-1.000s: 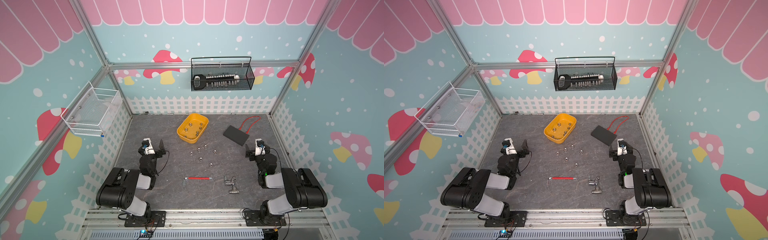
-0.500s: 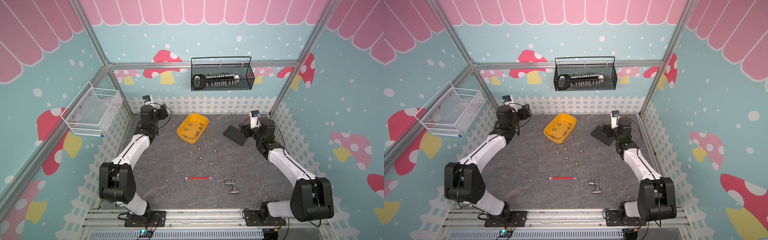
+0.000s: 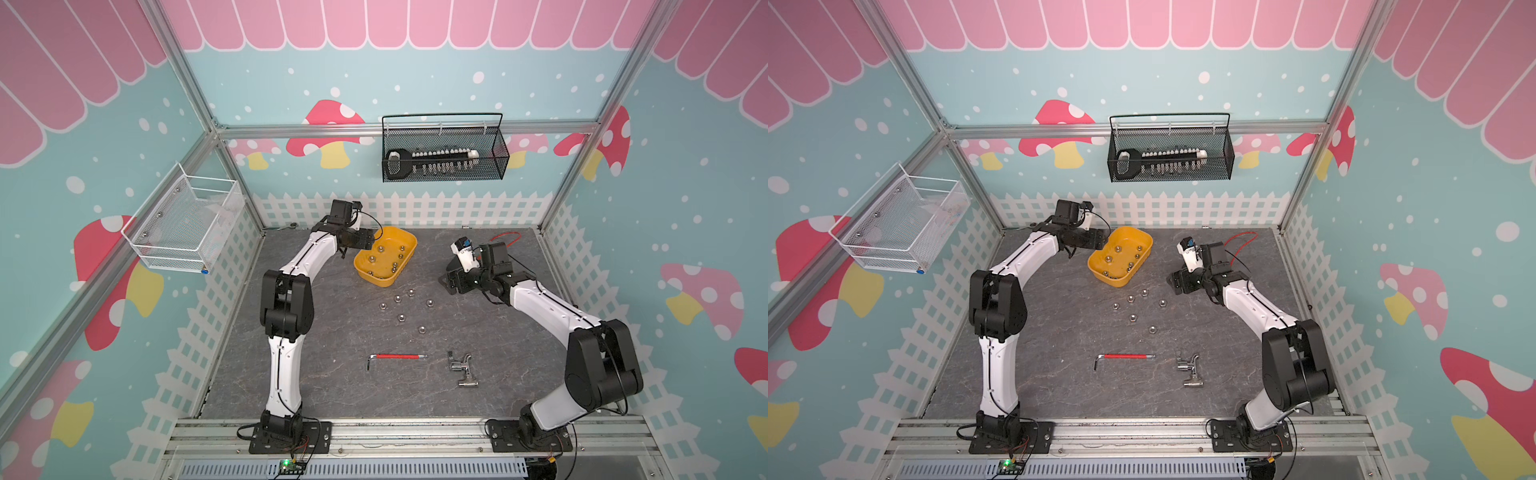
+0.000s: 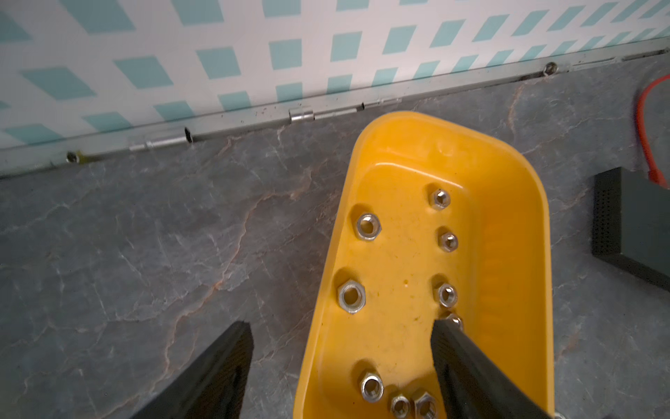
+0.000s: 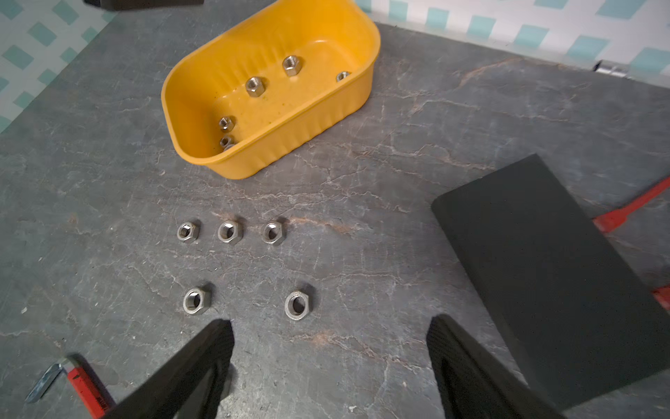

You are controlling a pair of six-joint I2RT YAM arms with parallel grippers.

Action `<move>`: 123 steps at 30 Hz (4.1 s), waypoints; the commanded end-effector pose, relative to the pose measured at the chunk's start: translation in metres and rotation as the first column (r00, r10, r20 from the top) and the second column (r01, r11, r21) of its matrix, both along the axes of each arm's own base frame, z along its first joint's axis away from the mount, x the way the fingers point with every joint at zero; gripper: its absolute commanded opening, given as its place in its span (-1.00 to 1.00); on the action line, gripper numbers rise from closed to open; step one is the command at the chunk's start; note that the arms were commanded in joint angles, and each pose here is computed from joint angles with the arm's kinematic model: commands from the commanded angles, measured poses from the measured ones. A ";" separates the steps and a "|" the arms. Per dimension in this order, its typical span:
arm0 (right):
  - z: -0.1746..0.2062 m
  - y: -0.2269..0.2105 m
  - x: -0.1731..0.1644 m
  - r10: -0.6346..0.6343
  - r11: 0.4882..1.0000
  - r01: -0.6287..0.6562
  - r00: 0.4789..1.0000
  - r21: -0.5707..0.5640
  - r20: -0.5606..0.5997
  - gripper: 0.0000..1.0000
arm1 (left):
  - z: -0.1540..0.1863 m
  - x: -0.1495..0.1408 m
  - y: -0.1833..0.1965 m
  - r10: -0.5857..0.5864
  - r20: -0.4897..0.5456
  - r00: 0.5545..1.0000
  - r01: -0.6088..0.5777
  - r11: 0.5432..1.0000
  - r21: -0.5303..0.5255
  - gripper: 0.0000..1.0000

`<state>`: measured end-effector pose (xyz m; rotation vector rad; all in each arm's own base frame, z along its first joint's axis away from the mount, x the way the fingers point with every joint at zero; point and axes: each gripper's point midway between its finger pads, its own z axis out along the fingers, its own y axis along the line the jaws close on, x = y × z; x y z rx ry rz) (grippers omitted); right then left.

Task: Put the nuts on the desktop into the storage box
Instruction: Pick up the storage box at the center of the board, then place the storage box at the center of the board, then pick up the nut from the center of the board.

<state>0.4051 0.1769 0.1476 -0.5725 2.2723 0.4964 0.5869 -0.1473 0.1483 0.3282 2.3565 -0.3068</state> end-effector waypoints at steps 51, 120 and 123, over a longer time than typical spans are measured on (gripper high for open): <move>0.023 0.054 -0.068 0.232 0.970 -0.234 0.972 0.070 0.036 0.69 | -0.045 -0.138 0.106 0.227 -0.163 0.960 -0.179 0.948 0.262 -1.00; -0.103 0.183 -0.024 0.505 0.734 -0.561 0.828 -0.382 -0.245 0.11 | 0.130 -0.278 -0.026 -0.078 0.177 0.981 0.130 0.945 -0.301 0.35; -0.110 0.183 -0.025 0.507 0.726 -0.571 0.821 -0.384 -0.262 0.11 | 0.126 -0.290 -0.026 -0.089 0.148 0.985 0.130 0.944 -0.303 0.35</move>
